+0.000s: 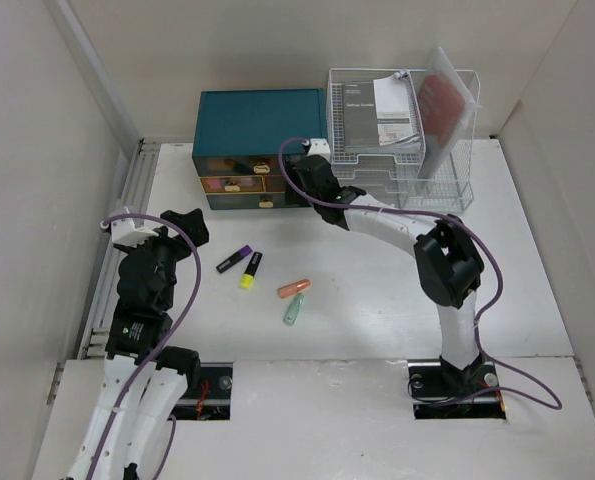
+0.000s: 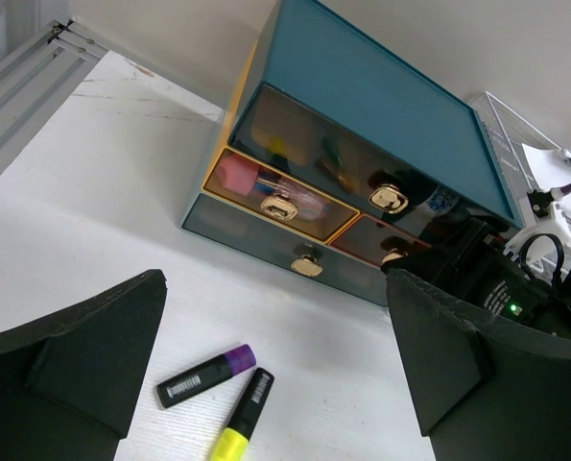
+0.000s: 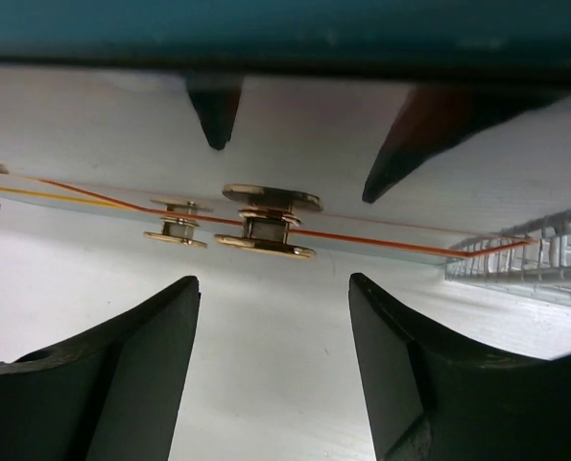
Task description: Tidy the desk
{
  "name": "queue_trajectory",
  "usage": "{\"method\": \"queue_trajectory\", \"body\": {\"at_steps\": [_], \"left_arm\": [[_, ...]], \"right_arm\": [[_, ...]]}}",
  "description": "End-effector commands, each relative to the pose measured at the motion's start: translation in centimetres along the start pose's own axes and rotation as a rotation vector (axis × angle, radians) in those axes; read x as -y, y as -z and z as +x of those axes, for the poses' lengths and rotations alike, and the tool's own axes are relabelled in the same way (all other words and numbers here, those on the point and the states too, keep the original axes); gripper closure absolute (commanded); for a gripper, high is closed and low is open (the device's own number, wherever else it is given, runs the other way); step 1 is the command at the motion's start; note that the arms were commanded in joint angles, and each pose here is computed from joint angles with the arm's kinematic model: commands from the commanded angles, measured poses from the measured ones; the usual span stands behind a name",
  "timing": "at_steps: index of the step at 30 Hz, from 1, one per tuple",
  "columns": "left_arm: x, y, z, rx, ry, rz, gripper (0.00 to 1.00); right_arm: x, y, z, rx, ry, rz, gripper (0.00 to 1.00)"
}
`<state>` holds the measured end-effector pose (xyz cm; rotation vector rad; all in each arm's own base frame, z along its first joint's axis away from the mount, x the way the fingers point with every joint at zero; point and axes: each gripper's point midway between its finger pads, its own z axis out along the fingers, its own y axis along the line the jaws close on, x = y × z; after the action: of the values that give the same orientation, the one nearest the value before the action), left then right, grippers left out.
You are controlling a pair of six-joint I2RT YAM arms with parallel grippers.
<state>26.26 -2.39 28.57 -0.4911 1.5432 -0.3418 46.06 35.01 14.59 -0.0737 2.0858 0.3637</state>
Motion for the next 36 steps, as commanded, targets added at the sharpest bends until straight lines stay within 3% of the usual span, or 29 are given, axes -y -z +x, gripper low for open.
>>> {"method": "queue_trajectory", "body": {"at_steps": [1, 24, 26, 31, 36], "left_arm": [[0.9, -0.1, -0.8, 0.033, 0.014, 0.039, 0.02], [0.7, -0.2, -0.7, 0.038, 0.014, 0.031, 0.02], [0.7, -0.2, -0.7, 0.038, 0.014, 0.031, 0.02], [0.5, -0.2, -0.8, 0.042, 0.014, 0.023, 0.02], [0.5, -0.2, -0.8, 0.042, 0.014, 0.023, 0.02]], "right_arm": [[-2.1, -0.5, -2.4, 0.07, -0.048, -0.049, 0.31], [-0.9, -1.2, -4.7, 0.176, -0.084, 0.012, 0.34], [-0.8, -1.2, -4.8, 0.18, -0.085, 0.02, 0.39], [-0.7, -1.2, -5.1, 0.193, -0.09, 0.025, 0.68], [-0.6, -1.0, -4.9, 0.193, -0.09, 0.025, 0.75]]}}
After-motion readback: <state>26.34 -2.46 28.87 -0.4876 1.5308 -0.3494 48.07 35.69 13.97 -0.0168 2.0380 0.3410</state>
